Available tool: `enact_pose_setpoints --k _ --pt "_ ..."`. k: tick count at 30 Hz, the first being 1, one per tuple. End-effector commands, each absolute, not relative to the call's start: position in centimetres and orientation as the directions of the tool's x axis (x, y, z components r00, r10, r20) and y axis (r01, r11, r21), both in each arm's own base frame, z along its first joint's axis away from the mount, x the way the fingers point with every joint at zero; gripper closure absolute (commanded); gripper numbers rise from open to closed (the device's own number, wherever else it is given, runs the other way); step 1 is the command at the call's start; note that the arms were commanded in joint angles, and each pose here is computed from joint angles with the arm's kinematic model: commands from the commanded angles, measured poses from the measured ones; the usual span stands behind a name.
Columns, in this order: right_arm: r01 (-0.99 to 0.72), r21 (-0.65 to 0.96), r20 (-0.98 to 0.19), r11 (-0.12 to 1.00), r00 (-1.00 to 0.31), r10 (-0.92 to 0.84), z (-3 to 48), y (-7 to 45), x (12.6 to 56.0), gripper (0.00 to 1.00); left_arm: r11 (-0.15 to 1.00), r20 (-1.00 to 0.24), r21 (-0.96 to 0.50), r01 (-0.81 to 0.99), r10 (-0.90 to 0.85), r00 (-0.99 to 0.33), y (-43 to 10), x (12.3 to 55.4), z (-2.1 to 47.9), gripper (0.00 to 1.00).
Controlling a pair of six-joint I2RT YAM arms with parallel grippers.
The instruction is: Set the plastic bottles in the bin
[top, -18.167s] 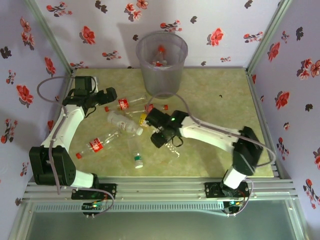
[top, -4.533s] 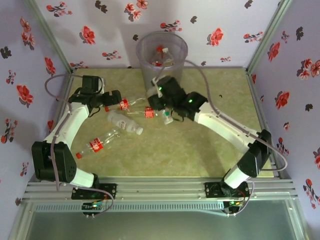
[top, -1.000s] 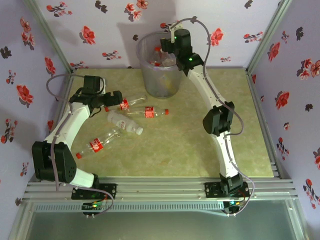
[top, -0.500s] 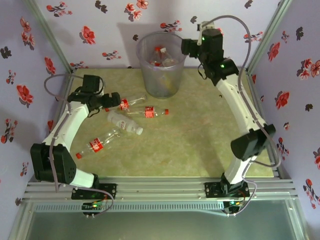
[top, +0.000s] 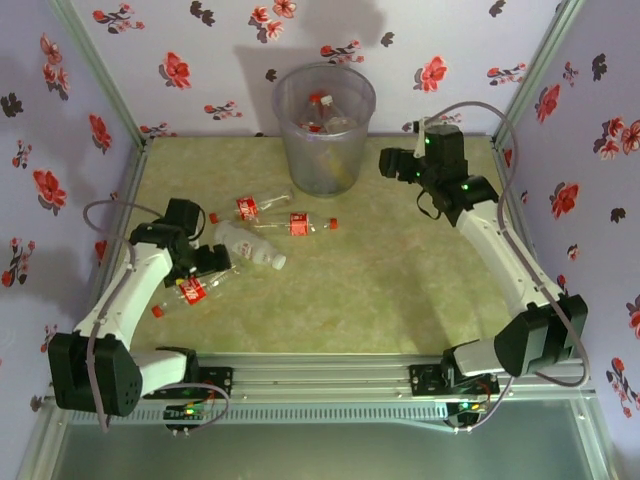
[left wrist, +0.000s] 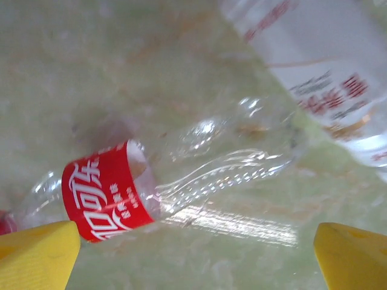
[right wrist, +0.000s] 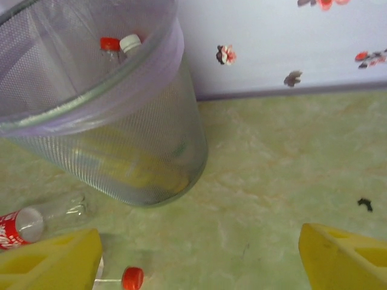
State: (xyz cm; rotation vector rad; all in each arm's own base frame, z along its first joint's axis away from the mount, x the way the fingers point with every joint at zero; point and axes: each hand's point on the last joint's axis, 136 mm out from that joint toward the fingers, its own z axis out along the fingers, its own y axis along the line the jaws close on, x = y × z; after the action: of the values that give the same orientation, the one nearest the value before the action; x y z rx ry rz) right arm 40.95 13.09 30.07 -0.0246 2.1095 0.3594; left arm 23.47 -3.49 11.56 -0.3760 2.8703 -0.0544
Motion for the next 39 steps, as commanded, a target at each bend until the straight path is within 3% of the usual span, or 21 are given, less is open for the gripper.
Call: enact_pose_setpoints --k 1,9,23,39 --pt "-0.198 0.38 -0.826 0.903 -0.512 0.236 31.4 13.8 39.8 0.15 0.965 -0.245 -0.042 -0.258 -0.26 -0.934 -3.2 24.1 10.9 0.0" --pt "-0.141 0.436 -0.773 0.889 -0.564 0.29 27.9 12.1 37.8 0.15 0.994 -0.258 0.001 -0.105 -0.101 -0.961 -3.6 25.7 10.0 0.0" --pt "-0.101 0.445 -0.763 0.89 -0.563 0.318 27.1 10.6 38.1 0.15 0.996 -0.06 0.022 -0.09 -0.088 -0.994 -5.4 24.2 5.8 0.0" --pt "-0.089 0.457 -0.759 0.885 -0.557 0.336 26.9 10.2 38.5 0.15 0.996 0.006 0.052 -0.07 -0.07 -0.997 -6.4 23.7 4.1 0.0"
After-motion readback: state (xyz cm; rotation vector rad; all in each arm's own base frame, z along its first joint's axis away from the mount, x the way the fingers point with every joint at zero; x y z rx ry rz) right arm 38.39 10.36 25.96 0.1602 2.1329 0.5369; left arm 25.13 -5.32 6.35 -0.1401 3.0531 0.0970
